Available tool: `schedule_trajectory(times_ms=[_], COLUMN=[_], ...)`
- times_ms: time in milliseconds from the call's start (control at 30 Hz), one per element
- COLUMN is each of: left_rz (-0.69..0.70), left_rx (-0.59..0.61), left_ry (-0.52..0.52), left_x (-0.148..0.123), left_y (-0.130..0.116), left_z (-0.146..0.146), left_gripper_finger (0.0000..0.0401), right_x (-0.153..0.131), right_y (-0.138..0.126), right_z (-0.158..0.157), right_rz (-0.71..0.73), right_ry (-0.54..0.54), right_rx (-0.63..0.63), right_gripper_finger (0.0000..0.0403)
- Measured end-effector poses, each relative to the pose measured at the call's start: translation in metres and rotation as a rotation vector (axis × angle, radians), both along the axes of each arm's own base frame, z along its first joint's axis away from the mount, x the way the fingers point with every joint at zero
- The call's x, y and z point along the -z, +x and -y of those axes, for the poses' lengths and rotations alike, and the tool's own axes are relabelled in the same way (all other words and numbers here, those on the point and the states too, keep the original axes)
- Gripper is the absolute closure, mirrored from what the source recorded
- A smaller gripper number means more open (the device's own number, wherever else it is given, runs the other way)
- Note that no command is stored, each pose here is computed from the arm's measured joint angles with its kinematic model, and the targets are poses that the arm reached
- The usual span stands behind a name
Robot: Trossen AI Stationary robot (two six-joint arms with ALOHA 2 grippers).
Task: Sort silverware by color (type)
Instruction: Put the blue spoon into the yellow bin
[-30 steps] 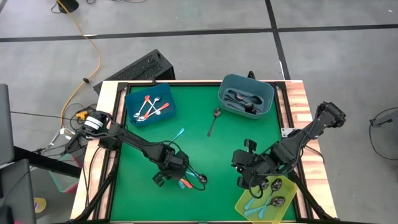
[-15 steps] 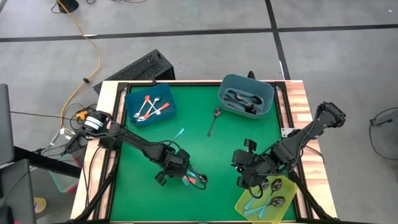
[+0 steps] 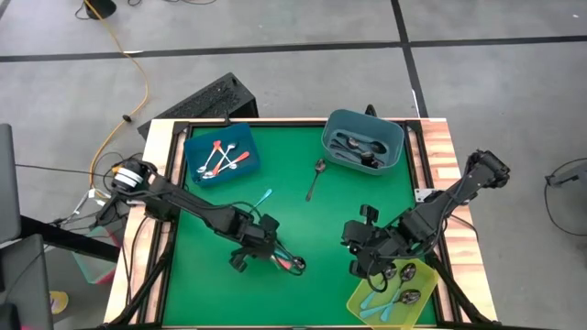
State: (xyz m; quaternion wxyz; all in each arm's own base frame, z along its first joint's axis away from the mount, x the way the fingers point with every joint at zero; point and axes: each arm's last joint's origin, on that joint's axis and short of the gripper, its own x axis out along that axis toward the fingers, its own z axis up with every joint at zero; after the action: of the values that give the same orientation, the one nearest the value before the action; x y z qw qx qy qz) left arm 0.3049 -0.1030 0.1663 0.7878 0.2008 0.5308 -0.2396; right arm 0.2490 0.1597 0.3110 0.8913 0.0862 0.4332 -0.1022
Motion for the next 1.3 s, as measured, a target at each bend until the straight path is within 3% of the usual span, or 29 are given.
schedule_trajectory(times_ms=[333, 567, 767, 1000, 1300], left_rz=[0.042, 0.053, 0.046, 0.058, 0.063], left_rx=[-0.087, -0.094, -0.098, 0.034, 0.167], left_ry=[0.017, 0.032, 0.044, 0.06, 0.089], left_x=[-0.008, -0.007, -0.007, -0.004, 0.018], left_y=[0.0, 0.001, 0.0, 0.002, 0.013], left_z=[-0.002, -0.002, -0.003, -0.001, -0.001], left_gripper_finger=[0.0362, 0.0326, 0.0326, 0.0328, 0.0328], right_x=[0.028, 0.031, 0.03, 0.03, 0.03], right_y=[-0.001, 0.0, 0.0, 0.0, 0.0], right_z=[0.001, 0.0, 0.0, 0.0, -0.001], right_rz=[-0.016, -0.005, -0.005, -0.005, -0.004], right_ry=[0.039, 0.055, 0.053, 0.053, 0.055], right_rx=[0.071, 0.072, 0.066, 0.066, 0.06], right_gripper_finger=[0.0323, 0.0323, 0.0323, 0.0323, 0.0323])
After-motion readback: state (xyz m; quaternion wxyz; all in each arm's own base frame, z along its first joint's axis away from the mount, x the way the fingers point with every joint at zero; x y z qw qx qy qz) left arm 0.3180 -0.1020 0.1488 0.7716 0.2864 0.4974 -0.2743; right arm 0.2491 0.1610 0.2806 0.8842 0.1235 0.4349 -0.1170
